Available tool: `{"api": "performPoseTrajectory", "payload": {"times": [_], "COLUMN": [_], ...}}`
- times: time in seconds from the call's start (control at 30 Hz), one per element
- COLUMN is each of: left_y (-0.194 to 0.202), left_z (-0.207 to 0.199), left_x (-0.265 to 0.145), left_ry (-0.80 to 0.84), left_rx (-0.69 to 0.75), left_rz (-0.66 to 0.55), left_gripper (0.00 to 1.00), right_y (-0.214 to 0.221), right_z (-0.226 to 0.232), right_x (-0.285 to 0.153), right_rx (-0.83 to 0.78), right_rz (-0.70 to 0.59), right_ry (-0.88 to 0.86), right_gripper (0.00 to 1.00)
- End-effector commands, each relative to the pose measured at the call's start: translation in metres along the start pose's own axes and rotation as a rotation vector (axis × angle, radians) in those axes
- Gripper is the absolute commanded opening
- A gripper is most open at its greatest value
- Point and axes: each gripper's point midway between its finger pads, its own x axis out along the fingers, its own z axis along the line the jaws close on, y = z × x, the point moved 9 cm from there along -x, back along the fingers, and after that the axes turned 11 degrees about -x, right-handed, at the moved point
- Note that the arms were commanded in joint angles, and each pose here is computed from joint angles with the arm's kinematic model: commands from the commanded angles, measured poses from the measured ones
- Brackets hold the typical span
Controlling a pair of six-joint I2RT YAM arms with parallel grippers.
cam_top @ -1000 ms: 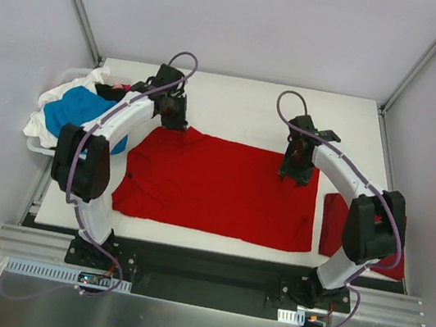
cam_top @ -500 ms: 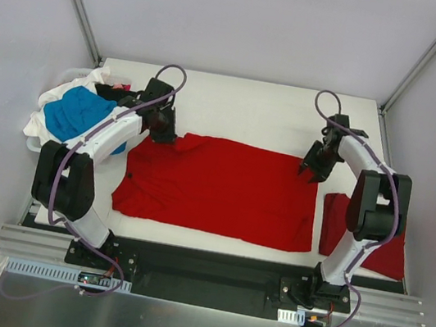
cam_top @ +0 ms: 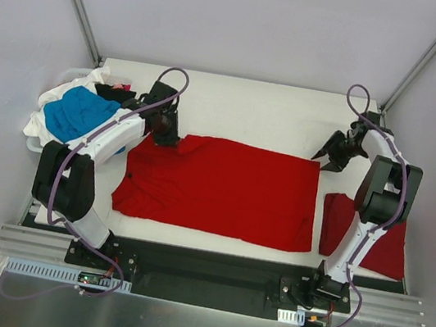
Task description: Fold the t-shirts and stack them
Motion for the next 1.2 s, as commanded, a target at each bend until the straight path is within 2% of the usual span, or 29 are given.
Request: {"api": "performPoseTrajectory", "payload": {"times": [0.0,0.17,0.3,0.63,0.73,0.77,0.8,0.83,0.87,1.07,1.17], "left_y": [-0.003,-0.005,-0.005,-0.009,-0.01,-0.01,-0.011,-0.012,-0.011,-0.009,-0.011], "left_z": [-0.005,-0.011,-0.014,-0.022,-0.023,-0.023,-0.023,-0.024,-0.024,-0.021,-0.022], "left_x": [-0.013,-0.014,-0.016,-0.014,-0.013,-0.012,-0.012,-0.013,-0.012,-0.01,-0.014], "left_ry": [-0.019,-0.033,-0.044,-0.044,-0.042,-0.045,-0.043,-0.04,-0.041,-0.048,-0.046], "left_rx": [-0.017,-0.005,0.003,0.009,0.013,0.015,0.017,0.02,0.02,0.028,0.031], "left_rz": [-0.022,-0.018,-0.014,-0.009,-0.007,-0.006,-0.008,-0.009,-0.008,0.002,-0.014], "left_gripper": [0.0,0.0,0.0,0.0,0.0,0.0,0.0,0.0,0.0,0.0,0.0], "right_y": [-0.021,-0.034,-0.038,-0.021,-0.013,-0.011,-0.008,-0.007,-0.003,0.002,0.003], "right_z": [-0.007,-0.019,-0.017,-0.008,-0.006,-0.004,-0.003,-0.002,-0.002,0.0,0.006], "right_x": [-0.01,-0.002,0.008,0.015,0.017,0.013,0.013,0.013,0.011,0.002,-0.015], "right_rx": [0.0,0.035,0.039,0.022,0.012,0.006,0.008,0.009,0.013,0.007,0.0], "right_rz": [-0.049,-0.049,-0.034,-0.008,0.002,-0.005,-0.003,-0.01,-0.009,-0.036,-0.082], "right_ry": [-0.043,-0.047,-0.065,-0.07,-0.062,-0.062,-0.059,-0.059,-0.053,-0.029,-0.025], "right_gripper": [0.53,0.52,0.44,0.48,0.35,0.24,0.17,0.03,0.01,0.01,0.01]}}
